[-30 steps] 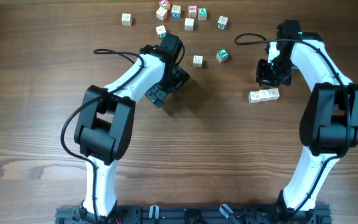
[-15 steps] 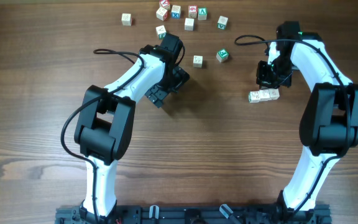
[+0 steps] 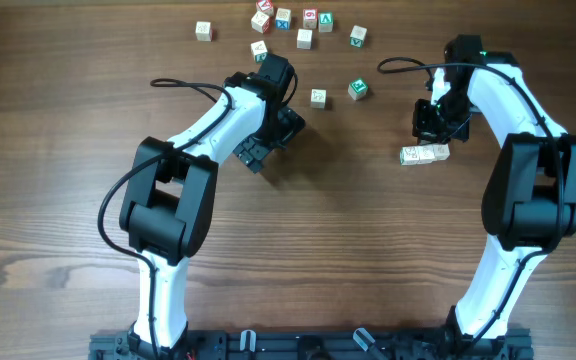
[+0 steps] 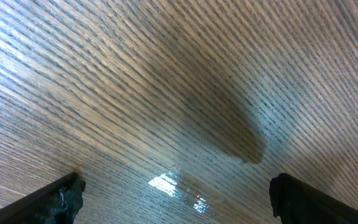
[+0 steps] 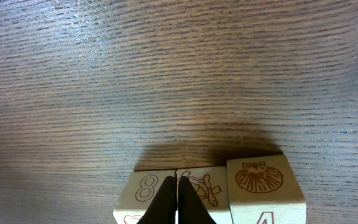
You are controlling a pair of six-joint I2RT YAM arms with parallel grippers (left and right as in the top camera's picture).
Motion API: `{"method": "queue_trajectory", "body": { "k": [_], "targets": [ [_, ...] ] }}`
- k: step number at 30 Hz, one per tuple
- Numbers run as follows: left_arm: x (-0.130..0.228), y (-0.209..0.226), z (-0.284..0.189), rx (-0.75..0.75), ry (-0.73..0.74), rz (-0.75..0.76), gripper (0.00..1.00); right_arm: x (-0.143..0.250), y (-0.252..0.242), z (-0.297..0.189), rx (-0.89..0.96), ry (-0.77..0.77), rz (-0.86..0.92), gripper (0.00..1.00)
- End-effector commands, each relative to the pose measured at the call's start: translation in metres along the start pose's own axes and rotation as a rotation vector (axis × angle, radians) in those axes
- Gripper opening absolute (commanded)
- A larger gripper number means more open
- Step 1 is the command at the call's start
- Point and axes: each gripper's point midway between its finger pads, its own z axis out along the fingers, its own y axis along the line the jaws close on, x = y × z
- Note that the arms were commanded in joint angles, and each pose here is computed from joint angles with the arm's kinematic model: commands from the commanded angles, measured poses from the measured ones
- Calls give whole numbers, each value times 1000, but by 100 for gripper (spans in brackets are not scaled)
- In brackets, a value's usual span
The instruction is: Form a horizontal line
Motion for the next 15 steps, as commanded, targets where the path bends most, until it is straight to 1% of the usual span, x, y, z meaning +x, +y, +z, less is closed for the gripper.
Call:
{"method": "queue_trajectory", "body": {
  "k": [1,4,7,9,15],
  "targets": [
    [-1,5,4,-14,-13,-2,100,-1,4,7,-23,5,-19,4],
    [-1,5,4,-14,-13,-1,100,-14,2,7,-8,-50,-20,4],
    [-1,5,4,-14,-13,-1,100,-27,-24,4,142,-112,38,5],
    [-1,5,4,-14,-13,-1,100,-26,-35,2,207,-115,54,5],
    [-1,5,4,-14,-13,-1,100,-18,-37,3,219,-81,58,4]
  ]
}}
